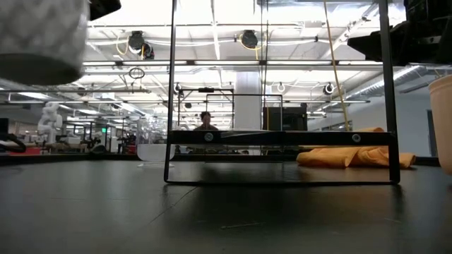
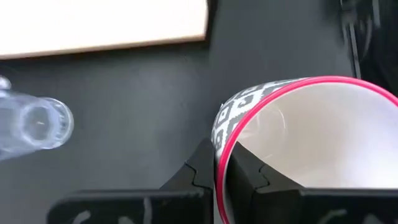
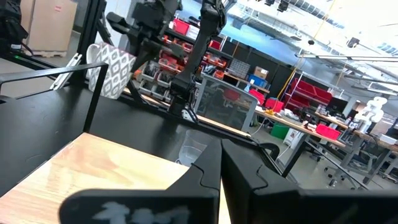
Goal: Stack small to large cups/mugs on shelf
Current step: Put the gray cup on the shelf
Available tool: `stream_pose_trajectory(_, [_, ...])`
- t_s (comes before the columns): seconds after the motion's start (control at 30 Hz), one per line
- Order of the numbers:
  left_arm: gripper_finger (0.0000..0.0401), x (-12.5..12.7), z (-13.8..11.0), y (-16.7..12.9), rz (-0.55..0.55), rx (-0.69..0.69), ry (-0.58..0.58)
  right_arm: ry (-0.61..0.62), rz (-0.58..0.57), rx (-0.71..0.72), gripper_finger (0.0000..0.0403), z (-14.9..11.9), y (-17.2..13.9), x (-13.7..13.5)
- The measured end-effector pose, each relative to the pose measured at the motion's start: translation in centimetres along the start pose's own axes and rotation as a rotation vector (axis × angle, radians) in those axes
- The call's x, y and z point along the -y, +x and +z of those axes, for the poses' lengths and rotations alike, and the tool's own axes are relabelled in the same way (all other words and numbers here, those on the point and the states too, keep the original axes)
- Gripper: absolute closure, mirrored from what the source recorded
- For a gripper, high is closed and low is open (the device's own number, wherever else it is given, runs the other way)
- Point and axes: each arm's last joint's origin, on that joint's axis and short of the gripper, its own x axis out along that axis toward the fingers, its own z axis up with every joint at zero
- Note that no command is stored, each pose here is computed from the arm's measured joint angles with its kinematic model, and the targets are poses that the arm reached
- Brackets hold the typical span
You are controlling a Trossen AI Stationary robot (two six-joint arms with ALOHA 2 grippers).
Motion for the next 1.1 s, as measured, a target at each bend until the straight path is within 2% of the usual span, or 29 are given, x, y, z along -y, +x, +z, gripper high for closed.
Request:
stream_pose_trajectory(0.17, [0.0384,-1.1,0.5,-0.2,0.010,0.040,-0.108,0.022,0.000,0.000,0.0403,0.0,0.0,0.0])
stream_pose_trajectory(0.37, [0.0384,-2.4,0.8,-0.1,0.027,0.037,-0.172,0.023,0.000,0.000,0.0403,0.0,0.0,0.0])
stream_pose_trajectory(0.9, [0.0384,-5.3,1.3,-0.1,0.098,0.038,-0.197,0.023,0.000,0.000,0.0403,0.0,0.0,0.0])
stream_pose_trajectory(1.1, [0.0384,-7.0,1.8,-0.3,0.135,0.058,-0.165,0.023,0.000,0.000,0.0403,0.0,0.0,0.0])
